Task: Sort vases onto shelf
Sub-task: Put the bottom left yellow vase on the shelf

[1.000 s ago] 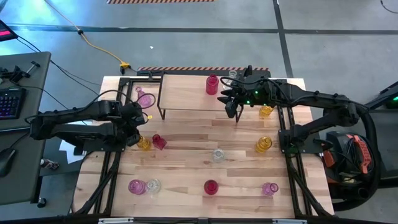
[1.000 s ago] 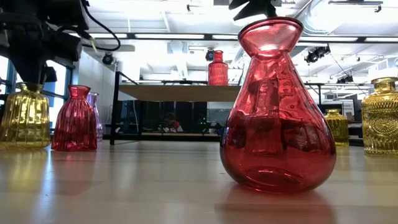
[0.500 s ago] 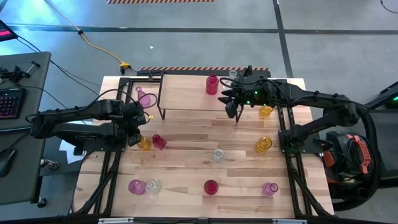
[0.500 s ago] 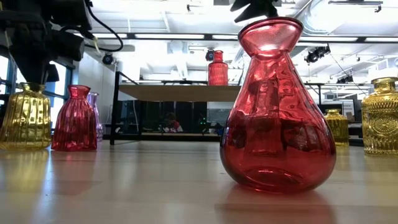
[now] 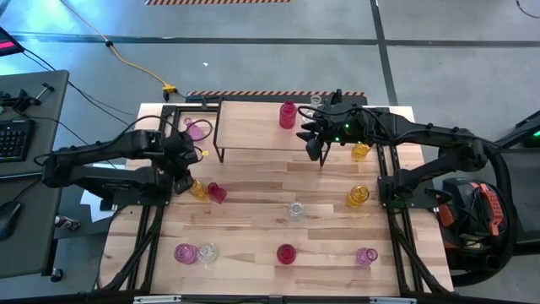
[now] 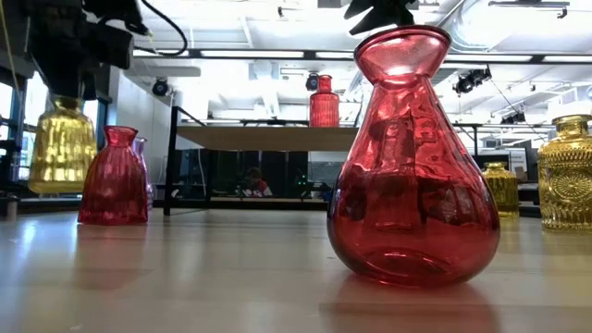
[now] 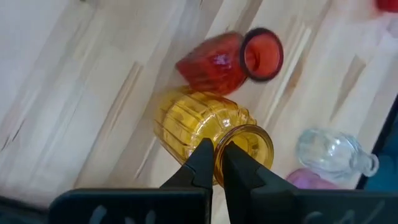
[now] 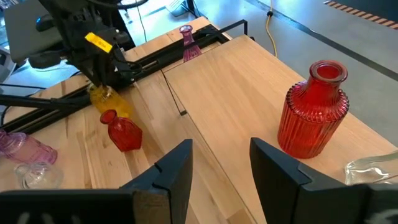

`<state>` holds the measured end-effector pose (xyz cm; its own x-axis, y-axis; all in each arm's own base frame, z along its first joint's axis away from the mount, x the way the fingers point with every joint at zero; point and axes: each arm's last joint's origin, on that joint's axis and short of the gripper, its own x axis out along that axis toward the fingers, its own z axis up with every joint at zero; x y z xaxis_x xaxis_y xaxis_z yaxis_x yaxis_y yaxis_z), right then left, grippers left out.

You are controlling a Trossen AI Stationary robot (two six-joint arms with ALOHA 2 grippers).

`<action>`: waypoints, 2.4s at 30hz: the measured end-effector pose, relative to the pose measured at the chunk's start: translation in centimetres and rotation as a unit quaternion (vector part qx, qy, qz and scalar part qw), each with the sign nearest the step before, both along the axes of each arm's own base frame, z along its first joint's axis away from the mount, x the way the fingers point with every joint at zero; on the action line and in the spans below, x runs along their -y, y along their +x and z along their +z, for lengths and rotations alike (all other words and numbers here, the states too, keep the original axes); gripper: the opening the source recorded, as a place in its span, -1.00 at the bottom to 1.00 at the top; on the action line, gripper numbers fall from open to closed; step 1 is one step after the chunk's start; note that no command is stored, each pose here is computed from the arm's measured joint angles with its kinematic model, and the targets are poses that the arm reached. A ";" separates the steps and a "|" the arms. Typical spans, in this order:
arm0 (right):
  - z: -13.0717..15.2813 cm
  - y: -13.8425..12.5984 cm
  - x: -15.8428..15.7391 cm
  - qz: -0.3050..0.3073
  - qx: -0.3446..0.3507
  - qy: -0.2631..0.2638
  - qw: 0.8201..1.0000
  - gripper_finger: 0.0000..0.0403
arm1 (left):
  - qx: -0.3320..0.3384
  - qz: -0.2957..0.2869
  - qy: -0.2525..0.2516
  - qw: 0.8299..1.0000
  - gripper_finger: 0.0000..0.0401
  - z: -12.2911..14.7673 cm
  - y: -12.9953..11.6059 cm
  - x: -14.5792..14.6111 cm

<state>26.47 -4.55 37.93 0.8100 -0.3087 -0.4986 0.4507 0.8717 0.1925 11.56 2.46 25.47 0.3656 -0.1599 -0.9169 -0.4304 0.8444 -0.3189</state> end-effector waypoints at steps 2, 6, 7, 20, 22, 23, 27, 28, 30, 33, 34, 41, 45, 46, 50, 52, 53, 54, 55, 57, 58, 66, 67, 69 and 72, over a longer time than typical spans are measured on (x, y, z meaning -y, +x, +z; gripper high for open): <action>0.0 0.0 0.0 0.000 0.000 0.000 1.000 -0.30 | -0.012 0.001 -0.004 1.000 -0.99 0.6 -0.3 0.1; 0.0 0.0 0.0 0.000 0.000 0.000 1.000 -0.30 | -0.008 0.002 -0.002 1.000 -0.98 2.5 -0.6 0.2; 0.0 0.0 0.0 -0.002 0.000 -0.001 1.000 -0.30 | -0.007 0.004 0.002 1.000 -0.98 2.9 -0.7 0.2; 0.0 0.0 0.0 -0.004 0.000 -0.002 1.000 -0.30 | 0.094 0.063 0.115 0.987 -0.97 9.1 0.7 -0.8; 0.0 0.0 0.0 -0.004 0.000 -0.002 1.000 -0.30 | 0.117 0.066 0.142 0.981 -0.97 10.1 1.5 -1.2; 0.0 0.0 0.0 -0.004 0.000 -0.002 1.000 -0.30 | 0.129 0.067 0.155 0.977 -0.97 10.7 1.9 -1.4; 0.0 0.0 0.0 -0.004 0.000 -0.002 1.000 -0.30 | 0.186 0.070 0.202 0.959 -0.97 12.9 4.1 -2.7; 0.0 0.0 0.0 -0.004 0.000 -0.002 1.000 -0.30 | 0.197 0.075 0.215 0.953 -0.97 13.4 4.7 -3.1; 0.0 0.0 0.0 -0.005 0.001 0.000 1.000 -0.30 | 0.222 0.085 0.244 0.940 -0.97 14.4 6.1 -4.2; 0.0 0.0 0.0 -0.007 0.001 0.000 1.000 -0.30 | 0.246 0.084 0.279 0.925 -0.96 15.6 8.3 -6.1; 0.0 0.0 0.1 -0.011 0.001 -0.002 1.000 -0.30 | 0.245 0.079 0.285 0.923 -0.96 15.9 8.9 -6.7; 0.0 0.0 0.1 -0.027 0.002 0.001 1.000 -0.30 | 0.213 0.043 0.287 0.933 -0.96 15.5 13.2 -11.0; -0.1 -0.1 0.1 -0.026 -0.001 0.001 1.000 -0.30 | 0.209 0.016 0.272 0.939 -0.96 15.0 15.5 -12.8; -0.1 -0.1 0.1 -0.026 -0.001 0.001 1.000 -0.30 | 0.204 0.011 0.270 0.941 -0.96 15.0 16.0 -13.2; -0.1 -0.1 0.1 -0.026 -0.005 0.001 1.000 -0.30 | 0.175 -0.001 0.256 0.951 -0.96 15.0 17.3 -14.0; -0.1 -0.1 0.1 -0.026 -0.005 0.002 1.000 -0.30 | 0.159 -0.008 0.250 0.955 -0.96 15.2 17.7 -14.2; -0.1 -0.1 0.1 -0.027 -0.005 0.002 1.000 -0.30 | 0.154 -0.015 0.250 0.956 -0.96 15.3 17.9 -14.3; -0.1 -0.1 0.1 -0.027 -0.005 0.003 1.000 -0.30 | 0.149 -0.019 0.250 0.957 -0.96 15.4 18.1 -14.5; -0.1 -0.1 0.1 -0.028 -0.006 0.004 1.000 -0.30 | 0.143 -0.019 0.248 0.958 -0.96 15.5 18.3 -14.7; -0.2 -0.1 0.1 -0.027 -0.007 0.004 1.000 -0.30 | 0.126 -0.017 0.238 0.963 -0.96 15.3 18.3 -15.2; -0.2 -0.2 0.1 -0.028 -0.007 0.005 1.000 -0.30 | 0.115 -0.016 0.233 0.965 -0.96 15.1 18.3 -15.5; -0.3 -0.2 0.1 -0.034 -0.008 0.015 0.999 -0.30 | 0.095 -0.013 0.164 0.982 -0.96 13.3 18.3 -17.6; -0.3 -0.2 0.1 -0.034 -0.008 0.015 0.999 -0.30 | 0.094 -0.014 0.161 0.982 -0.96 13.2 18.3 -17.6; -0.3 -0.2 0.1 -0.034 -0.008 0.015 0.999 -0.30 | 0.092 -0.014 0.160 0.983 -0.96 12.9 18.5 -17.8; -0.3 -0.2 0.1 -0.034 -0.008 0.015 0.999 -0.30 | 0.087 -0.014 0.158 0.984 -0.96 12.6 18.7 -17.9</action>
